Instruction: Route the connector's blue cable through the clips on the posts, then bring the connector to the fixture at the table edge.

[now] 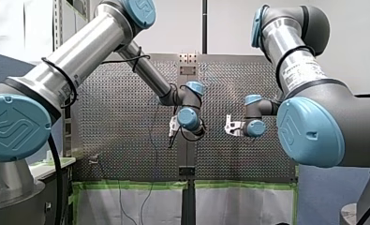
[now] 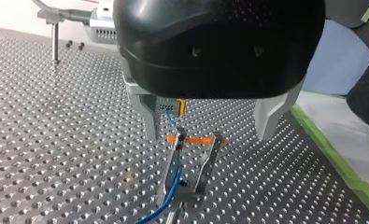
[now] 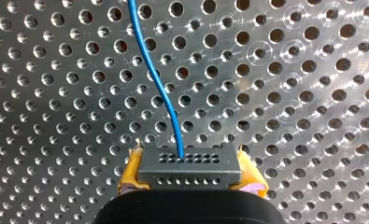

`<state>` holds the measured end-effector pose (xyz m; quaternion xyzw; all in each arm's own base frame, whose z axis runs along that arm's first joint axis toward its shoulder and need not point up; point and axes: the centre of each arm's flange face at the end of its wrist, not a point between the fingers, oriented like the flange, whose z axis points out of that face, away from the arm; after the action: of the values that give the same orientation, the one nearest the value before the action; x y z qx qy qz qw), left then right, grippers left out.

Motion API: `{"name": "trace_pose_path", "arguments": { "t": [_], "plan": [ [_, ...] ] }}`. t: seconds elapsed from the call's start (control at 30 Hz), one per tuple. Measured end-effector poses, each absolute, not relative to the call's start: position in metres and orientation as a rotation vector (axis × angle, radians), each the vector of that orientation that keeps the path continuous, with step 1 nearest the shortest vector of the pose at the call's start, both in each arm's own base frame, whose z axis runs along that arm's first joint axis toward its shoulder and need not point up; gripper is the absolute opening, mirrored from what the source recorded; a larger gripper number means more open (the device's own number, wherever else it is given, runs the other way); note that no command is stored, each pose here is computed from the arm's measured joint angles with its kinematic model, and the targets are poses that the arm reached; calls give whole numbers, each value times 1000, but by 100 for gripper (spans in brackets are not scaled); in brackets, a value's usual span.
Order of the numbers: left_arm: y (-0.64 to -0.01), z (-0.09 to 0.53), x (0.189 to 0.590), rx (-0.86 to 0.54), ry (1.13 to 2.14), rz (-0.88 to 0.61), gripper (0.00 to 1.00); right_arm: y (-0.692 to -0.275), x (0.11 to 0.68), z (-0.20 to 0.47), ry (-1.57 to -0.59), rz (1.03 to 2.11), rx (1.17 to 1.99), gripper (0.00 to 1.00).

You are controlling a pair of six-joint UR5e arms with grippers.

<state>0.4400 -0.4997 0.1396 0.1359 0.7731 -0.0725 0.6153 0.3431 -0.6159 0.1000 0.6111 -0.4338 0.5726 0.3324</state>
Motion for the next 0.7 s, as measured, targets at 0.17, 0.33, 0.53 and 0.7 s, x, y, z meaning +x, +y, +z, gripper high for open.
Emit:
{"name": "trace_pose_path", "arguments": {
  "t": [0.17,0.33,0.53,0.7],
  "plan": [
    [-501,141,440,294,1773,-176,100,-616,343,100,-1133,1496,1597,0],
    [-500,140,441,290,1773,-175,100,-616,343,99,-1134,1495,1598,0],
    [-501,141,439,293,1775,-174,100,-615,344,99,-1134,1495,1600,0],
    [-502,146,430,290,1765,-167,100,-615,344,99,-1134,1496,1601,0]
  ]
}}
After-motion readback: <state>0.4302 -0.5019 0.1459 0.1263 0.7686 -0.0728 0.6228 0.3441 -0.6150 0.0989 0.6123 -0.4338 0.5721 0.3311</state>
